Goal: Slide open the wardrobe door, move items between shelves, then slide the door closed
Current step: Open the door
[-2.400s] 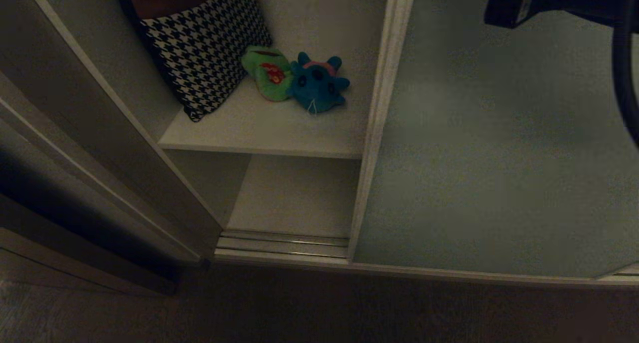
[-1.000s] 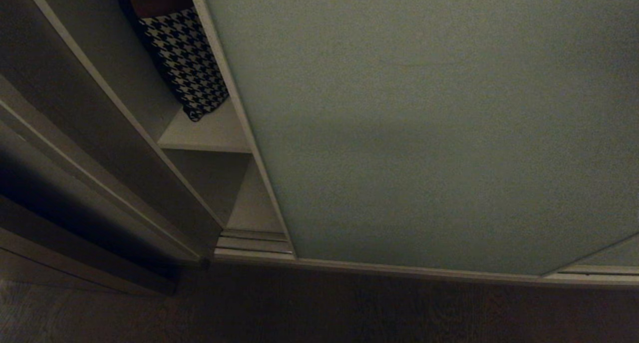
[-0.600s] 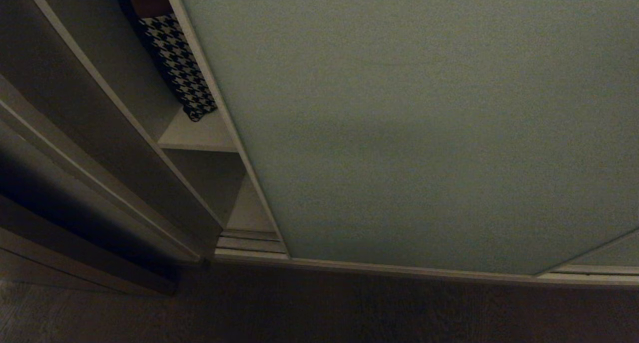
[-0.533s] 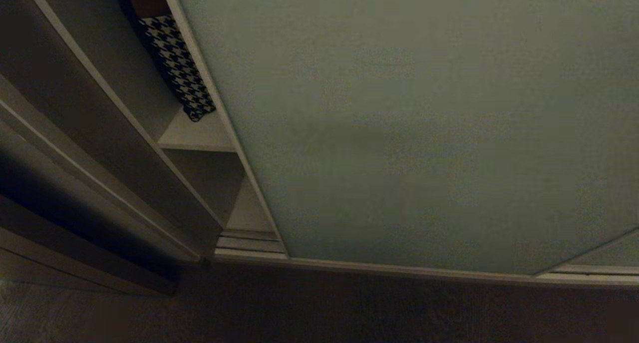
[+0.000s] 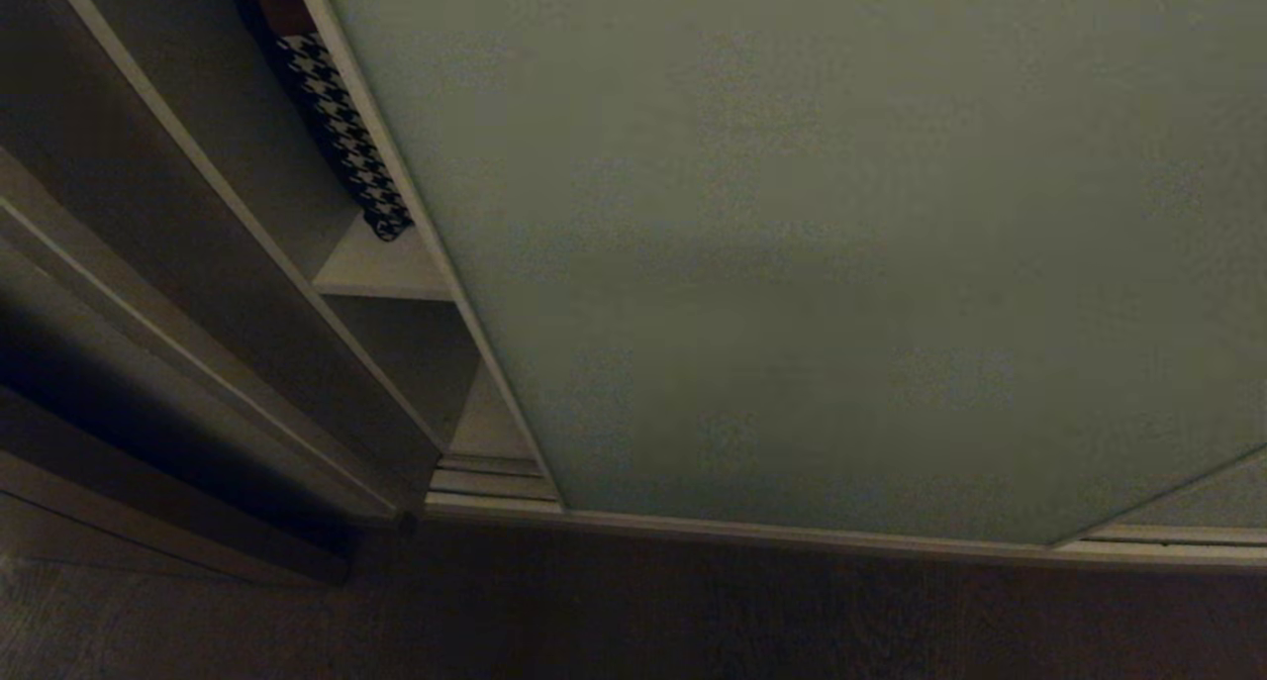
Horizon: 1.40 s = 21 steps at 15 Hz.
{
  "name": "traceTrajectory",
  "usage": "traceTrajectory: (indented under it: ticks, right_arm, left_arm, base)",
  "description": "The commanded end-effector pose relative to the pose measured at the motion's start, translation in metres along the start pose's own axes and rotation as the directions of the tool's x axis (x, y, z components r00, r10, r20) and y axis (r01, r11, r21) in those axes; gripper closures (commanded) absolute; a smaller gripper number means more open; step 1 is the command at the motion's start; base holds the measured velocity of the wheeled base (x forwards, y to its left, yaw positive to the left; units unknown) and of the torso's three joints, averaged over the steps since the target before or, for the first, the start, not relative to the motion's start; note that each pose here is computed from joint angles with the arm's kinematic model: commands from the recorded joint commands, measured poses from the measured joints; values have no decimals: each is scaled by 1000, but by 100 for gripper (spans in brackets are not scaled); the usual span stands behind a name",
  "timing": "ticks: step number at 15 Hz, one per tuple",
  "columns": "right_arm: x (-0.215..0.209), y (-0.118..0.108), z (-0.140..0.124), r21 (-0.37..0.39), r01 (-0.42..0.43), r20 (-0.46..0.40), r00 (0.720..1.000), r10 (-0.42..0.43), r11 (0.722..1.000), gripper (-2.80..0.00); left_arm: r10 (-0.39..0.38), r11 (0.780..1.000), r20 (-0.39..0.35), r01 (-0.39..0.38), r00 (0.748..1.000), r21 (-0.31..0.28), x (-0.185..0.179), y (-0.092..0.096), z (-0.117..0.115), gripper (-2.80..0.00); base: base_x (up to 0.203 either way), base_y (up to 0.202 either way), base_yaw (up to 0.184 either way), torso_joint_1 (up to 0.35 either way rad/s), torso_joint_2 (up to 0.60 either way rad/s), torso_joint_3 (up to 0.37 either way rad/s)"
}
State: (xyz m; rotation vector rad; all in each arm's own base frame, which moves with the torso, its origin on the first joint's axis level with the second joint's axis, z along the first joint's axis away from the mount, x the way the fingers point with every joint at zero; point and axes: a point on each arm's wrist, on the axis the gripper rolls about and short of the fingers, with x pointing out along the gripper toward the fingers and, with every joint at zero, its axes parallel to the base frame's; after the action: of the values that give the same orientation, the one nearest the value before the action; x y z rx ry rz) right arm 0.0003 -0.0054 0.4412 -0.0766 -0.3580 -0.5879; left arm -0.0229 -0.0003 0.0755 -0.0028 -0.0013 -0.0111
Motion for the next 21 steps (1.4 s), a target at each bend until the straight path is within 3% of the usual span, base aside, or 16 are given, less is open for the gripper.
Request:
traceTrajectory:
  ticks: [1,2,3,6,9,10,12,14,15,16,19,20,21]
  right_arm:
    - [8,-2,0,-16,270,0,963,-270,963,0]
    - [14,-4,-1,-7,379,-6,925,-379,925,0]
    - [18,-6,-2,-13,437,-7,899,-437,899,0]
    - [34,-12,-1,-54,593,21,805,-593,804,0]
    - [63,-33,-7,-89,719,23,693,-721,689,0]
    - [76,-45,-14,-110,741,6,667,-745,663,0]
    - [104,-72,-26,-129,748,-33,652,-757,651,0]
    - [124,-94,-28,-105,737,-30,668,-743,667,0]
    - [134,-102,-29,-75,721,-31,689,-724,689,0]
    - [144,-109,-31,-47,683,-43,728,-684,729,0]
    - [159,-113,-34,92,464,-102,885,-455,881,0]
    - [160,-111,-34,177,378,-122,925,-360,909,0]
    - [159,-109,-33,272,321,-131,946,-295,907,0]
  left_arm:
    - [0,1000,0,0,1000,0,0,0,0,0]
    - [0,1000,-1,0,1000,0,0,0,0,0]
    - [0,1000,0,0,1000,1,0,0,0,0]
    - [0,1000,-1,0,1000,0,0,0,0,0]
    - [0,1000,0,0,1000,0,0,0,0,0]
    - [0,1000,-1,0,1000,0,0,0,0,0]
    - [0,1000,-1,0,1000,0,0,0,0,0]
    - [0,1000,-1,0,1000,0,0,0,0,0]
    - [0,1000,-1,0,1000,0,0,0,0,0]
    - [0,1000,0,0,1000,0,0,0,0,0]
    - [0,1000,-1,0,1000,0,0,0,0,0]
    - [0,1000,-1,0,1000,0,0,0,0,0]
    - [0,1000,-1,0,1000,0,0,0,0,0]
  base:
    - [0,0,0,0,0,0]
    - [0,0,0,0,0,0]
    - [0,0,0,0,0,0]
    - [0,0,0,0,0,0]
    - [0,0,0,0,0,0]
    - [0,0,0,0,0,0]
    - [0,0,0,0,0,0]
    - [0,0,0,0,0,0]
    - [0,0,0,0,0,0]
    - [0,0,0,0,0,0]
    - [0,0,0,0,0,0]
    - [0,0,0,0,0,0]
    - [0,0,0,0,0,0]
